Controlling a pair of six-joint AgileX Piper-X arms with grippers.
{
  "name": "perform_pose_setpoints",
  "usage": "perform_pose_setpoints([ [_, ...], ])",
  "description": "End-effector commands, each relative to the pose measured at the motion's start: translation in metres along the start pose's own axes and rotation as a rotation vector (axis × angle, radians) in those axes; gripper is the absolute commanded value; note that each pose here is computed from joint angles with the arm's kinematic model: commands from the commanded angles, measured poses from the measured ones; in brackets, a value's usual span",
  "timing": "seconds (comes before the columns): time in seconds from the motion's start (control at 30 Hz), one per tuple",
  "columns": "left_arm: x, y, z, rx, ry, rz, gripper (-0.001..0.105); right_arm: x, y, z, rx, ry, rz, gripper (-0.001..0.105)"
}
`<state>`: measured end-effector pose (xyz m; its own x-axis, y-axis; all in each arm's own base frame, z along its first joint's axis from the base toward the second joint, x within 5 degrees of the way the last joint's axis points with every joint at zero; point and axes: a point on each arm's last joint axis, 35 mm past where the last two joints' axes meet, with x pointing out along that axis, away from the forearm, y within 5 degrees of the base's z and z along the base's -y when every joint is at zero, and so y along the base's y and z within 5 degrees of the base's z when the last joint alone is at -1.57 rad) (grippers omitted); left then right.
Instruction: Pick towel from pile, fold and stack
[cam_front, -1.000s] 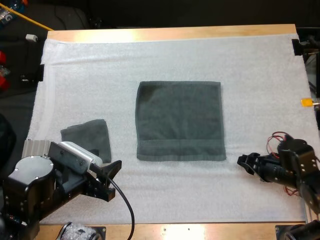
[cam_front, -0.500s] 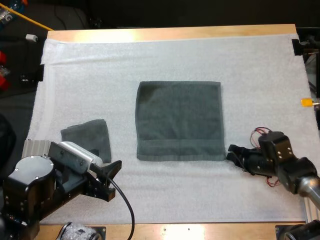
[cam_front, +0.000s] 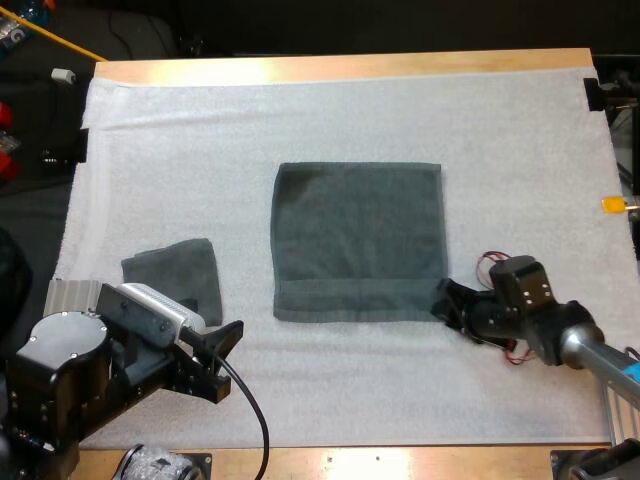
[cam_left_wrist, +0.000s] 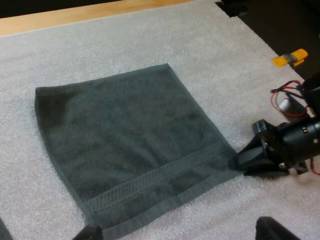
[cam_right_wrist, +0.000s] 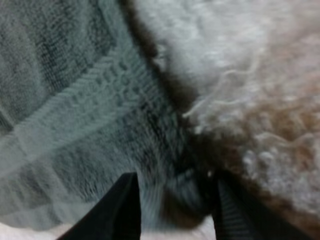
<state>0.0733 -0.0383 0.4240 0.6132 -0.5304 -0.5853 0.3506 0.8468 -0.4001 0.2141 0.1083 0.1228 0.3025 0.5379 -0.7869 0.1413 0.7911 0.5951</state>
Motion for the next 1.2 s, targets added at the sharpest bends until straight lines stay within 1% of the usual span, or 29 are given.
perform_pose_setpoints([
  [0.0, -0.003, -0.001, 0.000, -0.007, -0.005, -0.006, 0.060, 0.006, 0.003, -0.001, 0.012, 0.012, 0.023, 0.037],
  [0.13, -0.003, -0.001, 0.000, -0.007, -0.005, -0.006, 0.060, 0.013, 0.004, -0.002, 0.033, -0.014, -0.002, 0.036],
  [0.17, -0.003, -0.001, 0.000, -0.007, -0.005, -0.006, 0.060, 0.013, 0.005, -0.003, 0.024, -0.033, -0.019, 0.031],
  [0.2, -0.003, -0.001, 0.000, -0.007, -0.005, -0.006, 0.060, 0.013, 0.007, -0.004, 0.014, -0.049, -0.030, 0.023],
  [0.23, -0.003, -0.001, 0.000, -0.007, -0.005, -0.006, 0.060, 0.013, 0.009, -0.005, 0.008, -0.051, -0.029, 0.020],
  [0.3, -0.003, -0.001, 0.000, -0.005, -0.005, -0.006, 0.060, 0.011, 0.014, -0.008, -0.014, -0.072, -0.033, 0.004],
  [0.33, -0.003, -0.001, 0.000, -0.003, -0.005, -0.006, 0.060, 0.010, 0.015, -0.008, -0.020, -0.085, -0.036, 0.000],
  [0.5, -0.001, -0.001, 0.001, -0.001, -0.001, -0.005, 0.060, -0.003, 0.026, -0.009, -0.048, -0.148, -0.032, 0.000],
  [0.63, 0.003, 0.000, 0.003, -0.002, 0.013, 0.000, 0.060, -0.014, 0.025, -0.012, -0.064, -0.156, -0.074, 0.000],
  [0.73, 0.013, 0.003, 0.003, 0.008, 0.046, 0.009, 0.060, -0.021, 0.025, -0.016, -0.109, -0.142, -0.100, 0.000],
  [0.8, 0.028, 0.008, 0.001, -0.003, 0.084, 0.018, 0.060, -0.027, 0.024, -0.018, -0.141, -0.134, -0.119, 0.000],
  [0.87, 0.039, 0.011, -0.001, -0.009, 0.105, -0.006, 0.060, -0.031, 0.024, -0.020, -0.152, -0.129, -0.125, 0.000],
  [0.93, 0.055, 0.014, -0.003, -0.027, 0.137, -0.055, 0.060, -0.034, 0.024, -0.021, -0.157, -0.124, -0.130, 0.000],
  [1.0, 0.069, 0.018, -0.005, -0.048, 0.163, -0.080, 0.060, -0.035, 0.024, -0.022, -0.164, -0.120, -0.134, 0.000],
  [1.17, 0.109, 0.032, -0.012, -0.085, 0.235, -0.075, 0.060, -0.035, 0.023, -0.023, -0.175, -0.111, -0.145, 0.000],
])
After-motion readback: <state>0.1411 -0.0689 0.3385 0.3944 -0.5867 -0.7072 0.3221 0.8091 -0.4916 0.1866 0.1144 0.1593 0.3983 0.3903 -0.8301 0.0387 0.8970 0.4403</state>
